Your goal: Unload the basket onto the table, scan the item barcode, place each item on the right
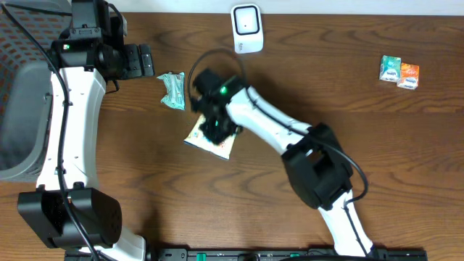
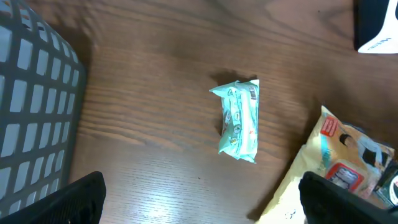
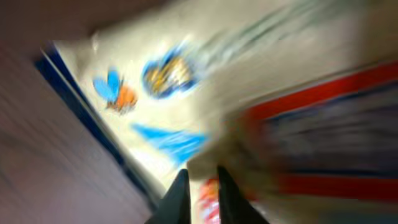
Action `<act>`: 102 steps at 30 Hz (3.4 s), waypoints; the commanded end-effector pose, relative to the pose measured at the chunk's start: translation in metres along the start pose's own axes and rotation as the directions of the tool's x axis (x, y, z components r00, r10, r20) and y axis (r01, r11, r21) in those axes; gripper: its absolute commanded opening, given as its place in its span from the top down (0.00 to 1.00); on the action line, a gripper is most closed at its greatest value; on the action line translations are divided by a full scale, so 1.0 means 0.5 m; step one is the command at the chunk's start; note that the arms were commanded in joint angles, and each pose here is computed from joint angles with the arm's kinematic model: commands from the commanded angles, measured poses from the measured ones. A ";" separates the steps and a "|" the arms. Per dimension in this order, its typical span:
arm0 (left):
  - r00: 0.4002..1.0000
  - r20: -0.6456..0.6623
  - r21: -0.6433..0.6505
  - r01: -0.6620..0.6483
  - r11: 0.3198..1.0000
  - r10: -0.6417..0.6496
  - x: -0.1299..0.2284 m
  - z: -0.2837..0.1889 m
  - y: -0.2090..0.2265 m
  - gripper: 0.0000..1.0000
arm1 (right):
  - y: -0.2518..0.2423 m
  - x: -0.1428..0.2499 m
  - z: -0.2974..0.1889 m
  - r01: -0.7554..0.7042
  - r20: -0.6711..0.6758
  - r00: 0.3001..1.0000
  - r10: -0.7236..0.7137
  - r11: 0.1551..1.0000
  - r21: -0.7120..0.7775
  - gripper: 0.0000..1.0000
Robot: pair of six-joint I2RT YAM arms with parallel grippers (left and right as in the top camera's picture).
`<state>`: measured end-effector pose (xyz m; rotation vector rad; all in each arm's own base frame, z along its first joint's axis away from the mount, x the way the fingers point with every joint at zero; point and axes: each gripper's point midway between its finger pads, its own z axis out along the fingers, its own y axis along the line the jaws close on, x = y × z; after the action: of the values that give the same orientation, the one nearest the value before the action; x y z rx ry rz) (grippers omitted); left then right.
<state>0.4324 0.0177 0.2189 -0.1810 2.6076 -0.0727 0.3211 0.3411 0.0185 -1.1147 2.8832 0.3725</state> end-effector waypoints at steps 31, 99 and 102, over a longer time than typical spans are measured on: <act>1.000 -0.007 -0.002 -0.015 1.000 0.015 0.005 0.000 -0.001 0.02 | -0.230 -0.022 -0.092 -0.344 0.180 0.931 0.318 0.928 0.140 0.76; 1.000 -0.007 -0.002 -0.015 1.000 0.015 0.005 0.000 -0.001 0.02 | -0.158 -0.061 -0.004 -0.356 0.251 0.862 0.441 0.878 -0.318 0.99; 1.000 -0.008 -0.002 -0.015 1.000 0.015 0.005 0.000 -0.001 0.02 | -0.176 -0.070 -0.021 -0.365 0.271 0.853 0.447 0.881 -0.302 0.99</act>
<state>0.4324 0.0177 0.2189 -0.1810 2.6076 -0.0727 0.3983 0.3107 0.0209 -0.4129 2.7680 0.9781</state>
